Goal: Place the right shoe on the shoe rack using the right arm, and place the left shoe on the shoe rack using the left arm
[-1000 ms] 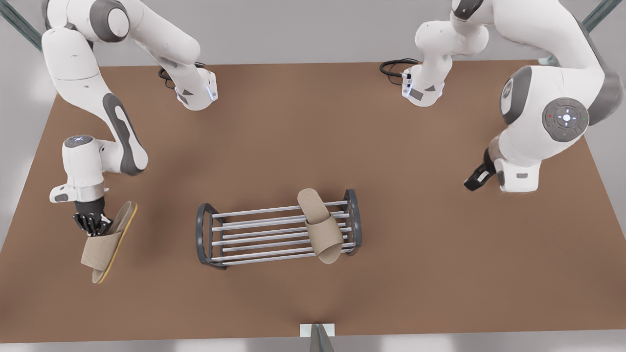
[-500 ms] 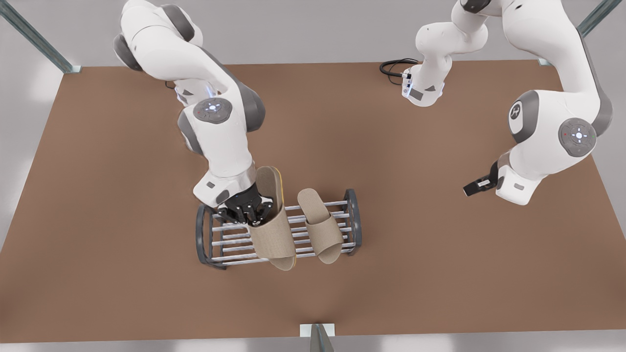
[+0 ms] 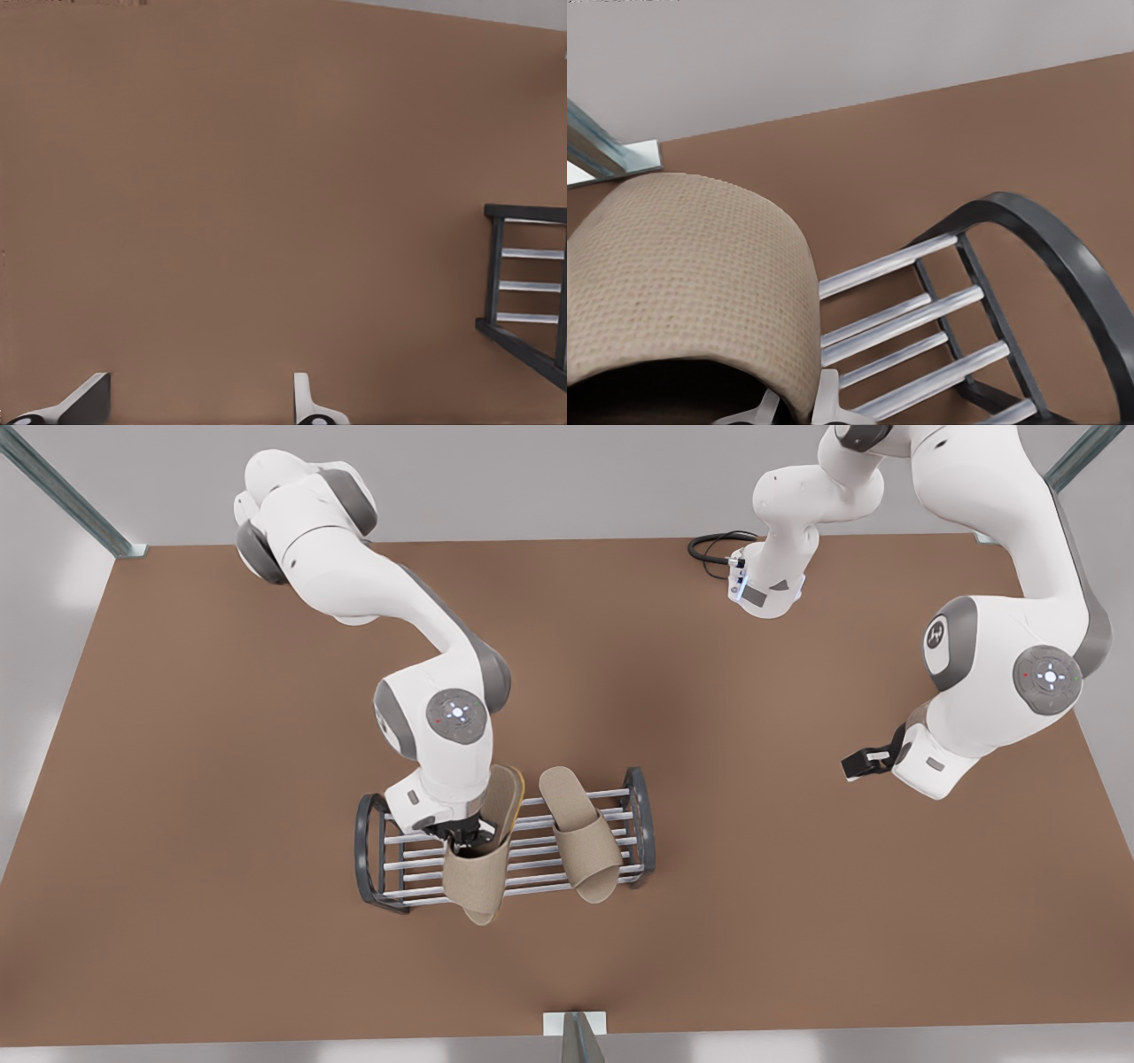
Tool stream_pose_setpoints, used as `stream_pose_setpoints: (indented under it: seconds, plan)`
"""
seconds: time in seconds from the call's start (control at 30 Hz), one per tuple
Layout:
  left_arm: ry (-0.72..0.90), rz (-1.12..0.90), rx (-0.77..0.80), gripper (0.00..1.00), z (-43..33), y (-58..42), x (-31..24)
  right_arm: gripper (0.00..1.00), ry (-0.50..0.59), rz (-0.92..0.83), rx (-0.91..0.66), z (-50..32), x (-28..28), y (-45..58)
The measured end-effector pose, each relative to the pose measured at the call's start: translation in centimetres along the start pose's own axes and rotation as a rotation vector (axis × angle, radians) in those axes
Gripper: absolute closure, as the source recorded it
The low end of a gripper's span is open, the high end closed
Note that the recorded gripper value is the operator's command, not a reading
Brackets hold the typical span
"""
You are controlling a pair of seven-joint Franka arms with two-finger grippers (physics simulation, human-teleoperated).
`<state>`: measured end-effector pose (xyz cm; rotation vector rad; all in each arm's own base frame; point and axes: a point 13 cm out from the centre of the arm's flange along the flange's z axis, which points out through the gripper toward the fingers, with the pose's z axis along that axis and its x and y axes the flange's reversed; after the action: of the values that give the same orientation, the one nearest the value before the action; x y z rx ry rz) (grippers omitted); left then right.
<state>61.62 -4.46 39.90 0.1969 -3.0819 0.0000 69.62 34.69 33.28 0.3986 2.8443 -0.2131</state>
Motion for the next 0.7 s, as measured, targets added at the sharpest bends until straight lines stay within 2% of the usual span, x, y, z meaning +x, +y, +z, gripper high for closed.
stream_pose_setpoints:
  seconds: [0.33,0.7]
  plan:
    - [-0.014,0.073,-0.019,0.00,-0.5,0.2,-0.1,0.79,0.031,0.094,0.032,4.2,0.8,-0.5]
    - [-0.018,0.123,-0.048,0.00,-0.3,0.5,-0.2,0.79,0.018,0.068,-0.001,6.5,3.8,-1.6]
